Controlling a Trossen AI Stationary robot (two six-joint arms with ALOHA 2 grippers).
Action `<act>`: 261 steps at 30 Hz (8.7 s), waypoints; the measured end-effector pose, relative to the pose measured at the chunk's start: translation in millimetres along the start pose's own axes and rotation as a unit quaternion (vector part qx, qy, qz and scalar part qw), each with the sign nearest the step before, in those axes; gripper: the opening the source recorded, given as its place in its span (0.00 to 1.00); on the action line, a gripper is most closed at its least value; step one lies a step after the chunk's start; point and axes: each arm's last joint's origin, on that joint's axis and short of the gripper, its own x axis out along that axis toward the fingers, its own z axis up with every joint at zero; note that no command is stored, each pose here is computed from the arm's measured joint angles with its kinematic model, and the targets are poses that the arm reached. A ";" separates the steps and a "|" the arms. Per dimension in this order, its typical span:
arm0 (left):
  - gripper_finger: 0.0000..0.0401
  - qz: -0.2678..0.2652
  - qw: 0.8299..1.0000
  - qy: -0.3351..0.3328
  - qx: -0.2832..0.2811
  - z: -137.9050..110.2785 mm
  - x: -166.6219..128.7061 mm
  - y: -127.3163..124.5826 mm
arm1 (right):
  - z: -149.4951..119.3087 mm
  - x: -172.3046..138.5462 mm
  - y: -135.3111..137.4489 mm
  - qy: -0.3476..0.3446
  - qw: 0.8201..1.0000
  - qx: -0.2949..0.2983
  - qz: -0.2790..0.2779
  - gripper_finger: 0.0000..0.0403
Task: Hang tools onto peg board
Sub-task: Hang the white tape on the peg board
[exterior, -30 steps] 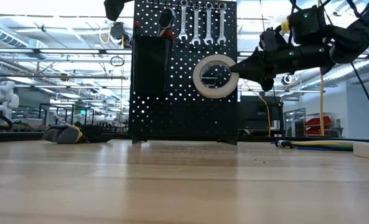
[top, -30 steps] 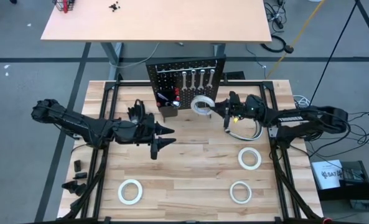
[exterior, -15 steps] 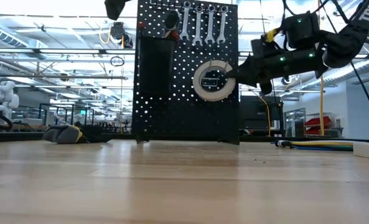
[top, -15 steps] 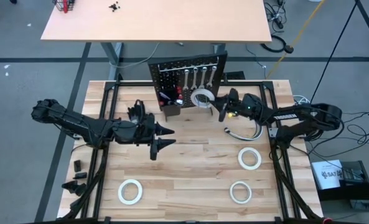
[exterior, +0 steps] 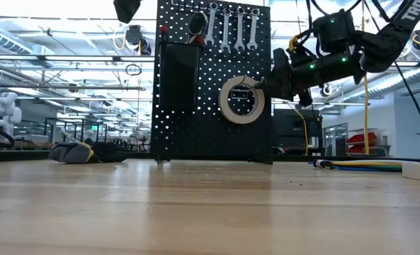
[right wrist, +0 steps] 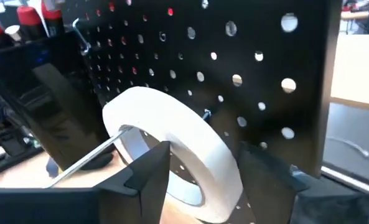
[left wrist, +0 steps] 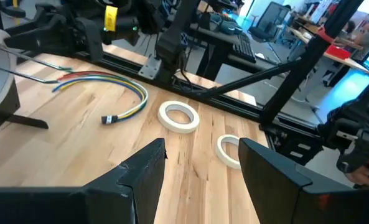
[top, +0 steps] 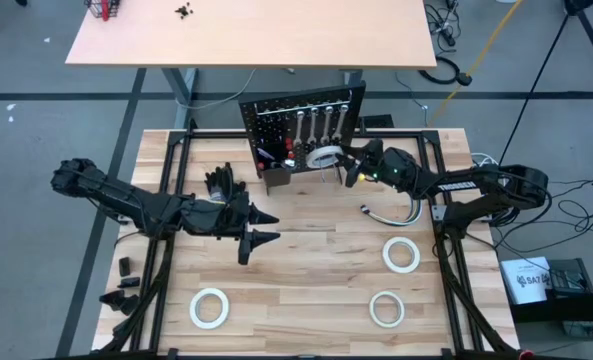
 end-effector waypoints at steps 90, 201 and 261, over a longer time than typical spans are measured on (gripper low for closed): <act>0.51 0.011 0.996 0.087 -0.029 -22.5 -6.6 -8.5 | 19.6 24.3 85.1 0.093 0.992 -0.082 -0.004 0.00; 0.15 0.123 0.868 0.480 0.028 -215.9 -41.4 -51.6 | -46.4 -115.9 205.2 0.312 0.930 -0.017 0.193 0.00; 0.15 0.229 0.952 0.164 0.121 -46.5 80.9 -5.0 | -40.8 -53.7 216.9 0.234 0.896 0.344 0.157 0.54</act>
